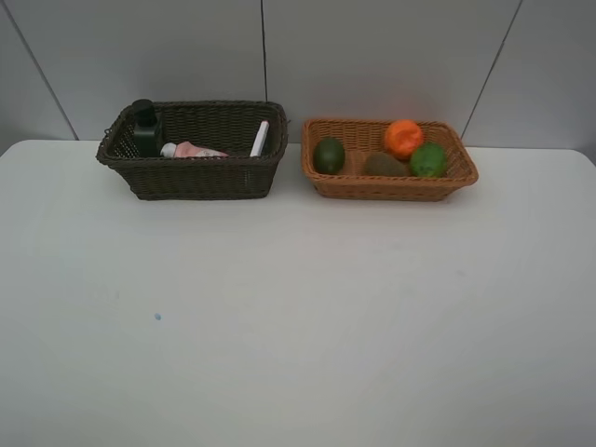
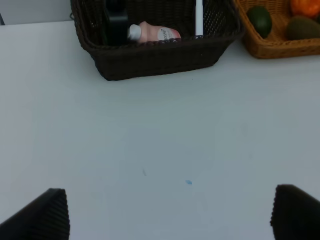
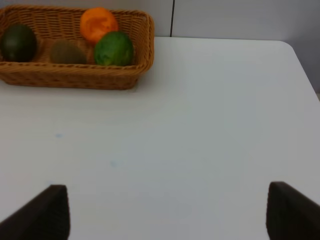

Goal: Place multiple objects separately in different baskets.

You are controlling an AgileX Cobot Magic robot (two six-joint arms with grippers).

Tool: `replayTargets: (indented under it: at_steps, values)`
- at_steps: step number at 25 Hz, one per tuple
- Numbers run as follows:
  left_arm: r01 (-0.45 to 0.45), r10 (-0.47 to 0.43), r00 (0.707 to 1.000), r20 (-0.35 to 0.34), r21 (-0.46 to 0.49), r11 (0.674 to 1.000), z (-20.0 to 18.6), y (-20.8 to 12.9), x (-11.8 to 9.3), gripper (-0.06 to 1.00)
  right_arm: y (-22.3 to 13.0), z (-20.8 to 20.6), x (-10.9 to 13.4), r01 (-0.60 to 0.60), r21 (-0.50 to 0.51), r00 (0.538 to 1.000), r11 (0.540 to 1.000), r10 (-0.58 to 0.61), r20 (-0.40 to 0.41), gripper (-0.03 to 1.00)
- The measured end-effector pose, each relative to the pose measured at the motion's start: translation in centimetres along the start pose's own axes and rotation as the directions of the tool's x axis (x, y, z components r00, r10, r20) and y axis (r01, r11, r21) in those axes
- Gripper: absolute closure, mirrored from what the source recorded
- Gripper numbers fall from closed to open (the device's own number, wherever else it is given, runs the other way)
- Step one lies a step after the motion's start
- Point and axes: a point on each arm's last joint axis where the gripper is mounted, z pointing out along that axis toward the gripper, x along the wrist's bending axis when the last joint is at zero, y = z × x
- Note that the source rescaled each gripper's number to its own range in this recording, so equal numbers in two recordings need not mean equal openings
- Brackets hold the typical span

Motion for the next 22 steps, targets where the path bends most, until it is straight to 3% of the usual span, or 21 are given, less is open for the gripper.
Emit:
replayTargets:
  at_steps: [7,15,22]
  values:
    - [0.020,-0.019,0.999,0.040,-0.015,1.000,0.7,-5.8,1.1,-0.06,0.0,0.0,0.0,0.000,0.000,1.000,1.000,0.000,0.000,-0.03]
    - [-0.017,0.016,0.999,0.032,0.029,0.999,2.9,-7.0,1.0,-0.06,0.0,0.0,0.0,0.000,0.000,1.000,1.000,0.000,0.000,-0.03]
    - [-0.027,0.027,0.999,0.041,0.010,1.000,3.6,-7.2,0.8,-0.06,0.0,0.0,0.0,0.000,0.000,1.000,1.000,0.000,0.000,-0.03]
